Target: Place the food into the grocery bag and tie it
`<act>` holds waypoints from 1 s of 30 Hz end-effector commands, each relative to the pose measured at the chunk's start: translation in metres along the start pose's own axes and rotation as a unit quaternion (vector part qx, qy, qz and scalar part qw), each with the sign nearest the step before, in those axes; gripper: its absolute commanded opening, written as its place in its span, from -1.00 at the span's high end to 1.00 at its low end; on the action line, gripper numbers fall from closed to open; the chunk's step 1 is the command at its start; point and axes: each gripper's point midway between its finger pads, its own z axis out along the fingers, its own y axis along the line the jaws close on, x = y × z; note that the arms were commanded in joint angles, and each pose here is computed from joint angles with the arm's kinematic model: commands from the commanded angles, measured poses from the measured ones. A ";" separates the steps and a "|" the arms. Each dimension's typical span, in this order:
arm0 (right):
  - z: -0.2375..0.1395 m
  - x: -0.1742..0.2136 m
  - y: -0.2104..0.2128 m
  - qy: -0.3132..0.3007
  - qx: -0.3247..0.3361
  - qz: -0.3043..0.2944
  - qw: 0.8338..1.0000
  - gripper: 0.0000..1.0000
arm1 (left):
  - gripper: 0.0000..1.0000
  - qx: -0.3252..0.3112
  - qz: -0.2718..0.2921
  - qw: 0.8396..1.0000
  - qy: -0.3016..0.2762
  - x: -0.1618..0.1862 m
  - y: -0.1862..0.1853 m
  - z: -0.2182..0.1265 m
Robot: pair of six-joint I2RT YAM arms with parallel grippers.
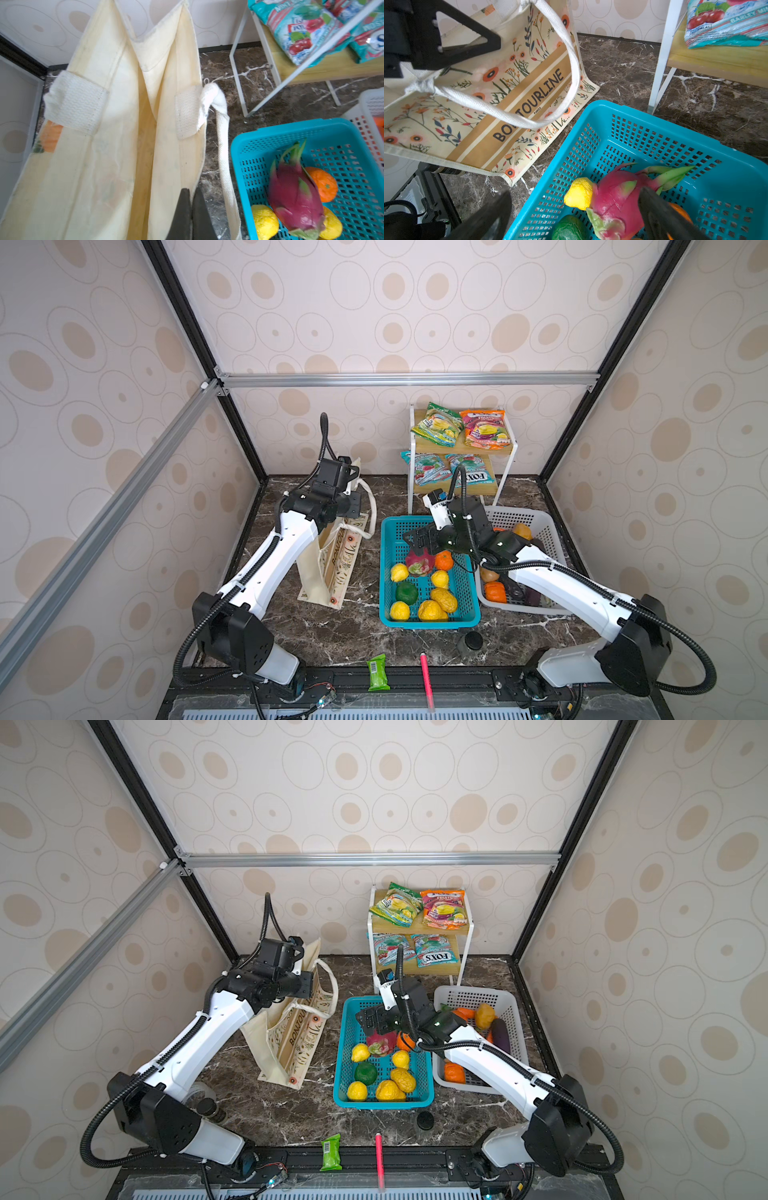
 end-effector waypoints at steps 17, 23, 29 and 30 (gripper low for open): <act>0.012 -0.020 0.022 -0.001 -0.012 0.028 1.000 -0.99 | -0.98 -0.128 0.040 0.983 -0.123 -0.097 0.077 -0.072; 0.033 -0.010 0.048 0.042 -0.034 0.027 0.998 -0.99 | -0.87 -0.094 0.045 0.993 -0.050 -0.050 0.078 -0.013; 0.046 -0.002 0.071 0.059 -0.065 0.035 0.995 -0.99 | -0.12 -0.084 0.044 0.995 0.011 -0.009 0.080 0.015; 0.048 -0.001 0.072 0.061 -0.067 0.035 0.995 -0.99 | 0.25 -0.082 0.040 0.996 0.022 -0.001 0.080 0.016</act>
